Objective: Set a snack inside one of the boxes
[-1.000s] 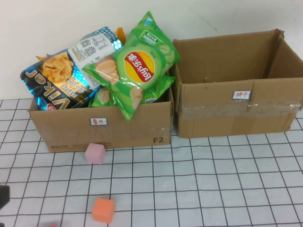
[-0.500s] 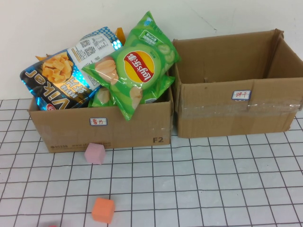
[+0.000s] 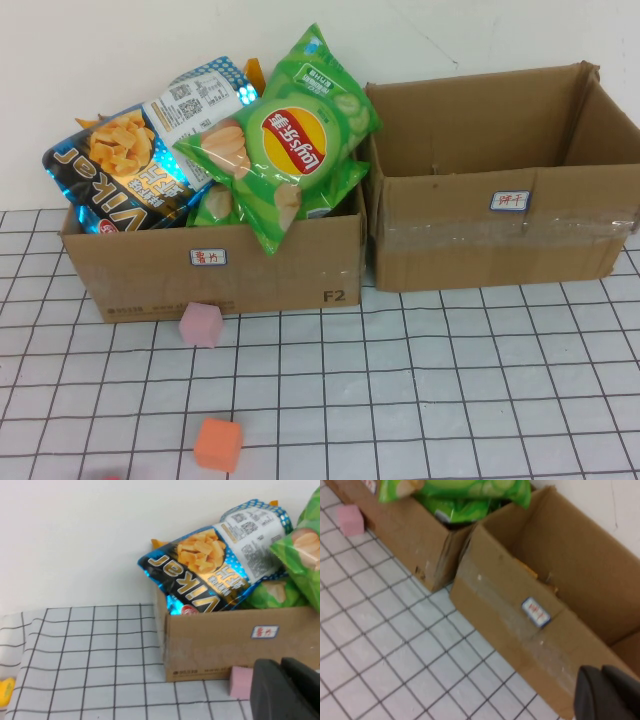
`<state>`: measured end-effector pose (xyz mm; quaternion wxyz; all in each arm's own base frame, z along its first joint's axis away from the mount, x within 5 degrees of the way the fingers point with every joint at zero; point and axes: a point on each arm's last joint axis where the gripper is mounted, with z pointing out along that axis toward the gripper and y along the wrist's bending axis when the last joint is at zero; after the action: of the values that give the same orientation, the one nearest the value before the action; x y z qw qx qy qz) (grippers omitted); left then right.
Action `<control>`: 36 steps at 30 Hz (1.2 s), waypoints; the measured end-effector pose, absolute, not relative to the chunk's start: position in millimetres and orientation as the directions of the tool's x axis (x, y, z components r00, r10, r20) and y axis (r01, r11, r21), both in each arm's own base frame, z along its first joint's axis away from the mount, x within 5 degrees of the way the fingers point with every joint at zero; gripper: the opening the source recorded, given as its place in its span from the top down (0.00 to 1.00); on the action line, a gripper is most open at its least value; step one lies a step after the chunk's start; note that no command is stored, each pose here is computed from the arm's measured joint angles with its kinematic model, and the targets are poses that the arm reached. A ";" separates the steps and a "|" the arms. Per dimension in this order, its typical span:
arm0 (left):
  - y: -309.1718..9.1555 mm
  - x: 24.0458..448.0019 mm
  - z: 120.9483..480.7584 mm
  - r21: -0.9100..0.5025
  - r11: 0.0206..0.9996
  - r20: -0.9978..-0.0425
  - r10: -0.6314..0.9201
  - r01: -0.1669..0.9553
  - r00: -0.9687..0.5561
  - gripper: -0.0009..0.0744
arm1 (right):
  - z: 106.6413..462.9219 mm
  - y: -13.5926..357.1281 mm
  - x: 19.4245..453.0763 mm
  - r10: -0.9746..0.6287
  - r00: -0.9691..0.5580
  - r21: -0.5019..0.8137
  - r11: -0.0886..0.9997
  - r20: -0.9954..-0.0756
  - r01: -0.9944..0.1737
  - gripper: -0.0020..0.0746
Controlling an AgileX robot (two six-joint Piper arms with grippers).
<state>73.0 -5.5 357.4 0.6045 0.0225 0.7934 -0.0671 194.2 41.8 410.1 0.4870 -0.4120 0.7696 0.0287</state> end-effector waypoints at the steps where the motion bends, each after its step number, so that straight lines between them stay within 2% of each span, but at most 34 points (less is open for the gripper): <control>1: -4.2 71.4 352.1 -0.076 0.991 -0.964 -0.044 0.113 -0.262 0.99 | 405.6 41.1 188.1 -0.610 -0.179 -0.370 0.660 -0.772 -0.654 0.96; 8: 3.9 61.6 313.6 -0.090 0.993 -0.964 -0.069 0.074 -0.256 0.99 | 367.7 38.8 139.1 -0.620 -0.144 -0.417 0.664 -0.771 -0.621 0.96; 11: 6.6 55.4 300.9 -0.074 0.993 -0.979 -0.055 0.090 -0.196 0.99 | 344.3 38.4 115.3 -0.616 -0.145 -0.417 0.668 -0.774 -0.616 0.96; 15: 5.4 54.0 293.9 -0.051 0.991 -0.990 -0.034 0.121 -0.139 0.99 | 316.1 37.7 102.0 -0.617 -0.170 -0.402 0.671 -0.768 -0.623 0.96; 20: 2.1 56.8 284.5 -0.041 0.989 -0.990 -0.021 0.142 -0.143 0.99 | 290.7 36.8 94.1 -0.615 -0.198 -0.385 0.679 -0.764 -0.625 0.96; 36: 1.7 57.0 285.1 -0.039 0.988 -0.991 -0.019 0.147 -0.134 0.99 | 286.3 37.7 93.7 -0.594 -0.207 -0.362 0.691 -0.778 -0.626 0.97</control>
<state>57.0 1.7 285.1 0.6568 0.0424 0.7503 -0.0632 93.7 37.7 286.3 0.4925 -0.3925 0.7766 0.0162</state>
